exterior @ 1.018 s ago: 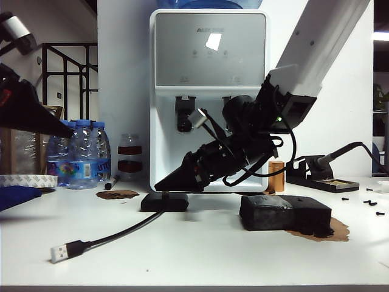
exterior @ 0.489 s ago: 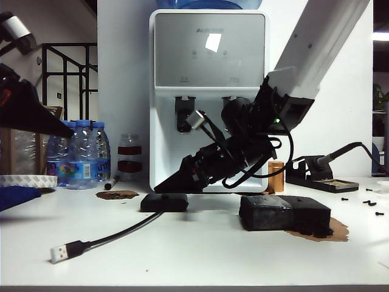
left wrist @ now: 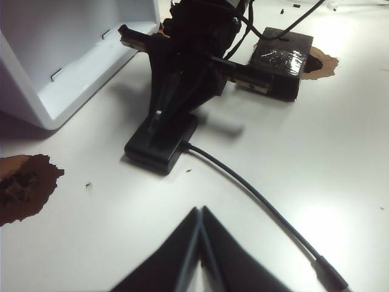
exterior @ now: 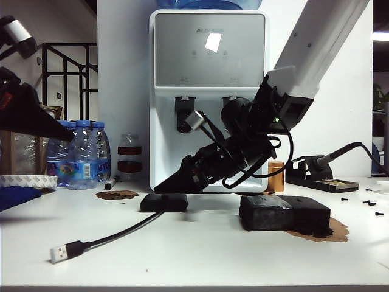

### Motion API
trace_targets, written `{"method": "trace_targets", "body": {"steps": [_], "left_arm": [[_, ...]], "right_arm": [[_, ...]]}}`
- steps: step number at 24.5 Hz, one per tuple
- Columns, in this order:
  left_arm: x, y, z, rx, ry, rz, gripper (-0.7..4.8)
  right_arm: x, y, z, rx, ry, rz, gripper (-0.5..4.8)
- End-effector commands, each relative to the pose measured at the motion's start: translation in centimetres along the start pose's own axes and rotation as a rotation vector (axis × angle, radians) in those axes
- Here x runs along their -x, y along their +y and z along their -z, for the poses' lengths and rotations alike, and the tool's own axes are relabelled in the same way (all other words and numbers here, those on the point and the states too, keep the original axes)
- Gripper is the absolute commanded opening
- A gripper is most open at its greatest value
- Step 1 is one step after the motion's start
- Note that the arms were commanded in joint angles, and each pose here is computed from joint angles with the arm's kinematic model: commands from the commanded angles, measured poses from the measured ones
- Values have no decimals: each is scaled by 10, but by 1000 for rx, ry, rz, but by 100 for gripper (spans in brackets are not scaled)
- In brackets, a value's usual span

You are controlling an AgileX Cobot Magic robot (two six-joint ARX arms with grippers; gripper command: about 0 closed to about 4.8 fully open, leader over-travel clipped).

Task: Take the USB flash drive out of the black sponge and insert it into the slot on top of the black USB adpator box.

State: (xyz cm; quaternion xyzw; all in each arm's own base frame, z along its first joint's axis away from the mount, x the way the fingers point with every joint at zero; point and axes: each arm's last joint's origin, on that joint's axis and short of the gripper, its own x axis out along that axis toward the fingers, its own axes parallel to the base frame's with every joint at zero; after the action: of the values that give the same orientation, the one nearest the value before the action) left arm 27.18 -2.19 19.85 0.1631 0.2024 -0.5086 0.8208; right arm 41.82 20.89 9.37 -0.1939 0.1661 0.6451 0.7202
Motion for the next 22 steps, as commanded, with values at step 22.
{"method": "trace_targets", "body": {"steps": [22], "left_arm": [[-4, 3, 3, -8, -4, 1, -4]], "right_arm": [[-25, 29, 61, -71, 373, -25, -1]]}}
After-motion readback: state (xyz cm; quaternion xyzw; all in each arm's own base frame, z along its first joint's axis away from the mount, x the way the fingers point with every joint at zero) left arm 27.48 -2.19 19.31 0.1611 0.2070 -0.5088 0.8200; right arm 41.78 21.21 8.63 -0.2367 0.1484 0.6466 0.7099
